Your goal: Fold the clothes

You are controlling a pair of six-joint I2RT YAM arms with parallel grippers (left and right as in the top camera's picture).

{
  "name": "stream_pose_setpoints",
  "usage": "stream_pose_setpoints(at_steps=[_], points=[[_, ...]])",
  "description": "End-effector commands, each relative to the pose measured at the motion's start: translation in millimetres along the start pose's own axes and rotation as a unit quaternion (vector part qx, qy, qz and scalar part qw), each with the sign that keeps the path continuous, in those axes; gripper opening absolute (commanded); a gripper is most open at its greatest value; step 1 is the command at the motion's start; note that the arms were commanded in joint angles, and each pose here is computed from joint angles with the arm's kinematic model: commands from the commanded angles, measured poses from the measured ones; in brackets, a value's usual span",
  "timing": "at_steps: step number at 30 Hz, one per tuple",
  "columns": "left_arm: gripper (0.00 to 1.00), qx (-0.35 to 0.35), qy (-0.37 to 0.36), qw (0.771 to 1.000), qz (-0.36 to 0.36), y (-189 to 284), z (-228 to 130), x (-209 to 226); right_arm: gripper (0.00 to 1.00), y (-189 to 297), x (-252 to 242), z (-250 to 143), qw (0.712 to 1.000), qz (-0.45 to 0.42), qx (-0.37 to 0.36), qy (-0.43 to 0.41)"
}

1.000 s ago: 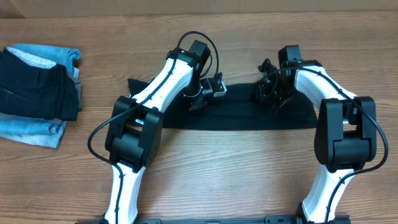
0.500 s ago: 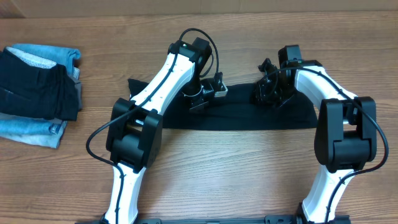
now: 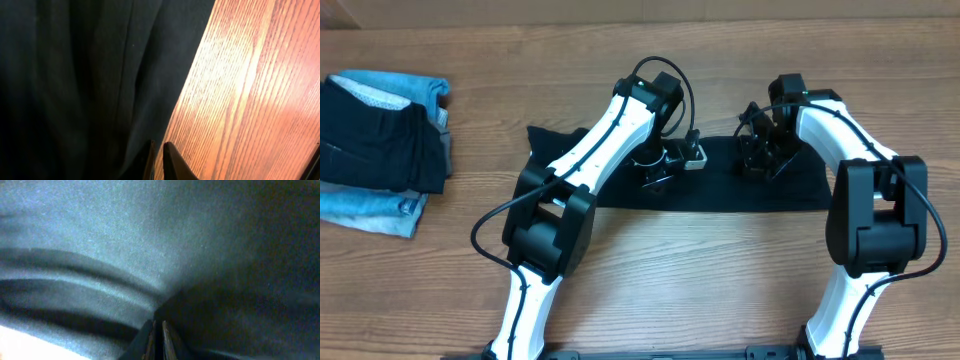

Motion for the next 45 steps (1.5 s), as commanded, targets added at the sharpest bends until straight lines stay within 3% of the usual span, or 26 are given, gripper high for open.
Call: stream_pose_setpoints(at_steps=[1, 8, 15, 18, 26, 31, 45], points=[[0.08, -0.006, 0.004, 1.0, -0.008, -6, 2, 0, 0.08, 22, 9, 2, 1.0, 0.005, -0.014, 0.003], [0.04, -0.03, 0.026, 0.999, 0.001, 0, 14, 4, 0.05, 23, 13, -17, 0.999, 0.01, 0.026, -0.024], [0.04, -0.122, 0.136, 0.982, 0.042, 33, 50, 29, 0.04, 24, 16, -34, 0.997, 0.014, 0.063, -0.041], [0.04, -0.143, 0.183, 0.972, 0.045, 33, 57, 36, 0.04, 24, 5, -39, 0.994, -0.025, 0.072, -0.078], [0.05, -0.093, 0.235, 0.967, 0.02, -3, 32, 31, 0.04, 5, -4, -52, 0.993, -0.033, 0.084, -0.082], [0.04, -0.07, 0.242, 0.968, 0.015, -6, 22, 26, 0.04, 16, -47, -65, 0.966, -0.174, 0.094, -0.167], [0.06, -0.031, 0.258, 0.965, 0.032, -24, -2, 33, 0.04, 37, -91, -68, 0.956, -0.163, 0.065, -0.236]])
Point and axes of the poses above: each gripper's point midway between its finger pads, its own y axis back along the fingers, its own x axis along the line the jaws close on, z = x × y, the point moved 2 cm from there along y, back along the fingers, and after that the axes turned 7 degrees about y, right-handed, at the moved point
